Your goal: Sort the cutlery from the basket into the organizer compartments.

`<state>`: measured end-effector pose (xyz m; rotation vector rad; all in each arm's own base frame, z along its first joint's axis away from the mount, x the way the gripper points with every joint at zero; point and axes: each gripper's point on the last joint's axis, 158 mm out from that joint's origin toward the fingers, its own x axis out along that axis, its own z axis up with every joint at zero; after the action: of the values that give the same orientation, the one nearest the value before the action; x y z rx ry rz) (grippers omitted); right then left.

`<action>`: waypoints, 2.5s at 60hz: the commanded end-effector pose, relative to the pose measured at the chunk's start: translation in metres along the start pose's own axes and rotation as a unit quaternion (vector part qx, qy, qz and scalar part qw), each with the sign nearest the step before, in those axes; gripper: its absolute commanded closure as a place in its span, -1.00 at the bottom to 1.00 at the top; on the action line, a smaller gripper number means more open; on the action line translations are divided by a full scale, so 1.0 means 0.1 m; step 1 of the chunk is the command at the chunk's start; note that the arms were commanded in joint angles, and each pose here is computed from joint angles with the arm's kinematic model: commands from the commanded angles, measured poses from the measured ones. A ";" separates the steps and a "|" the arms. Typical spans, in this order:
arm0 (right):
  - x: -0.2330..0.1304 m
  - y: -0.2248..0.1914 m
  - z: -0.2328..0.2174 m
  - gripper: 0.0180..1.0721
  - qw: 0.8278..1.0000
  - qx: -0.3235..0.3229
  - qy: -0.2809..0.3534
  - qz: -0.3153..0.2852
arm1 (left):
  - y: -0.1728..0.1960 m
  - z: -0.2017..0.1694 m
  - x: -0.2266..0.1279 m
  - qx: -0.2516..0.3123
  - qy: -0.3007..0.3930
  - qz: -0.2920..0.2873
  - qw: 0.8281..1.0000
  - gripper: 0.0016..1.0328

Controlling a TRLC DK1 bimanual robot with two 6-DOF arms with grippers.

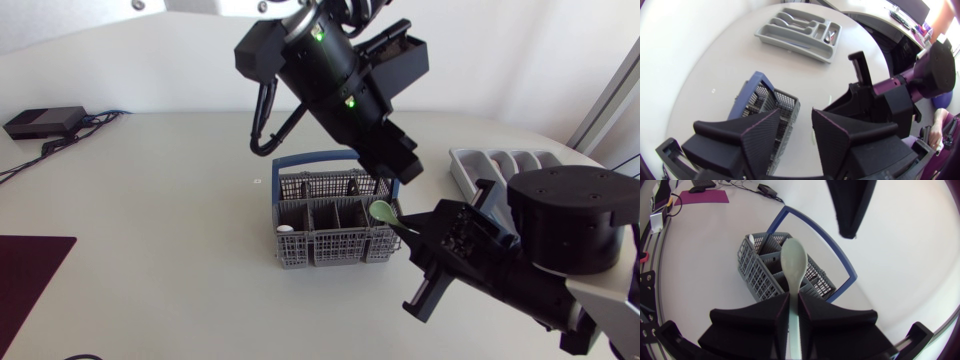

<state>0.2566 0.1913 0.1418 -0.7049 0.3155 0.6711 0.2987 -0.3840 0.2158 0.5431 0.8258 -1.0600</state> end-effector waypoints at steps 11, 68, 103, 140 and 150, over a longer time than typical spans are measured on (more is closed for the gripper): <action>-0.10 0.02 -0.43 0.88 0.999 0.003 0.028 0.025 | 0.73 0.07 -0.45 -0.027 -0.047 0.088 0.995 -0.16; -0.43 -1.43 -2.46 0.89 0.988 0.004 0.145 0.056 | 0.91 -1.10 -0.39 0.058 0.072 0.131 0.987 -0.16; -0.81 -1.87 -3.94 0.89 0.966 -0.074 0.225 0.106 | 0.66 -1.32 -0.29 0.119 0.098 0.114 0.981 -0.16; -0.89 -2.00 -3.87 -0.49 0.965 -0.087 0.232 0.083 | 0.48 -1.46 -0.32 0.191 0.118 0.114 0.968 -0.16; -0.98 -2.08 -3.38 -0.88 0.976 -0.065 0.199 0.056 | 0.45 -1.52 -0.34 0.227 0.123 0.109 0.960 -0.16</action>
<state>0.3072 -0.2204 0.0283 -0.9774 0.7201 0.6592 0.2873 -0.2393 0.1587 1.0921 0.7312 -0.9655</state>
